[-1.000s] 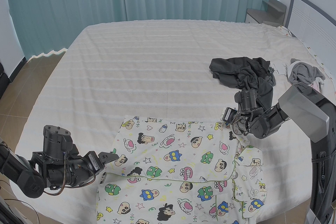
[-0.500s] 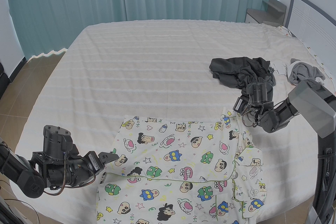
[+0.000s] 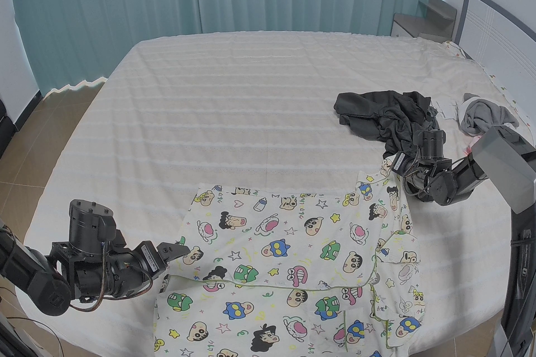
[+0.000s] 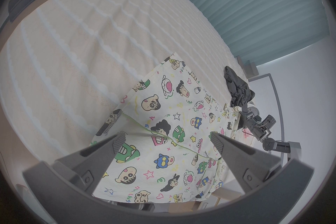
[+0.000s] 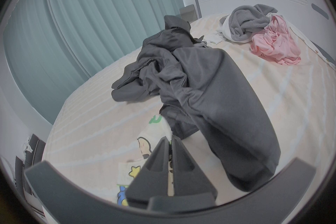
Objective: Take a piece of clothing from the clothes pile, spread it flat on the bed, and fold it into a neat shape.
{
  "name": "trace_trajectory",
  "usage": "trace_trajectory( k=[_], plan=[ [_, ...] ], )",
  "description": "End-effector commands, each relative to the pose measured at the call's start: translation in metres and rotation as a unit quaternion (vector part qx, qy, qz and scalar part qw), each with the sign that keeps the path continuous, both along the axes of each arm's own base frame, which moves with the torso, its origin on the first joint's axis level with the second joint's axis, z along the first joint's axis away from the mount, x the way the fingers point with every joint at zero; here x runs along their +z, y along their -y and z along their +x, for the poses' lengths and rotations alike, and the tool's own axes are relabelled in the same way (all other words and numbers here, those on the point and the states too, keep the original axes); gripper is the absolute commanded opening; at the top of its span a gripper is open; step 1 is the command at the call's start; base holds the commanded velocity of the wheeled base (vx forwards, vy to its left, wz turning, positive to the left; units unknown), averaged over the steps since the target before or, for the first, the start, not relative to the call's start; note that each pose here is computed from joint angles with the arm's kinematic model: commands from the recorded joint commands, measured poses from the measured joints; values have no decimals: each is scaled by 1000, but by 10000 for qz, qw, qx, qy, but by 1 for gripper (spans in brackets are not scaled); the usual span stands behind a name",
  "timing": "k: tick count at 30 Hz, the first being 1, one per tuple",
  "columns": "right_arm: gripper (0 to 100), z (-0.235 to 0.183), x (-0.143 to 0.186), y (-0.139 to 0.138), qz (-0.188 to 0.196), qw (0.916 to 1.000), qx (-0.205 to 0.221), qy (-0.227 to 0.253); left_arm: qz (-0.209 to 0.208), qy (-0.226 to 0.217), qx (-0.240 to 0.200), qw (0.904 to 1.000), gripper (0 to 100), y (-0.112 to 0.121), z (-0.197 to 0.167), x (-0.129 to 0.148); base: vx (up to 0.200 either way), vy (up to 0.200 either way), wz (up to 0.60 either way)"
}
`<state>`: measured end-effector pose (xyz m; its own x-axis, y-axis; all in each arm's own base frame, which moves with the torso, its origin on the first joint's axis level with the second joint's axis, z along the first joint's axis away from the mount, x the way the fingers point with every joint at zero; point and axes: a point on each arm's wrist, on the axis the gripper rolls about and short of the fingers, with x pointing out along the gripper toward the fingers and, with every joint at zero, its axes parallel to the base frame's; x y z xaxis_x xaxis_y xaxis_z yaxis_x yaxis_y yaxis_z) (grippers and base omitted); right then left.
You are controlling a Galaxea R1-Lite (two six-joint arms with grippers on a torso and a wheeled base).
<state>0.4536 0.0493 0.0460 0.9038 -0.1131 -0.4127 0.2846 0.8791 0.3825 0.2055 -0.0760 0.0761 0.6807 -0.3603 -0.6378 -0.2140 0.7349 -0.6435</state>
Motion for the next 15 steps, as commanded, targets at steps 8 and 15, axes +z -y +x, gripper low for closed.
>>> trace_trajectory(
  k=[8,15],
  plan=[
    [0,9,-24,20,60,9999,-96,-114,9,-45,4,10000,100,0,1,-2,0,0,0],
    [100,12,1,27,107,9995,-205,220,14,-59,4,10000,100,0,1,-3,0,0,0]
  ],
)
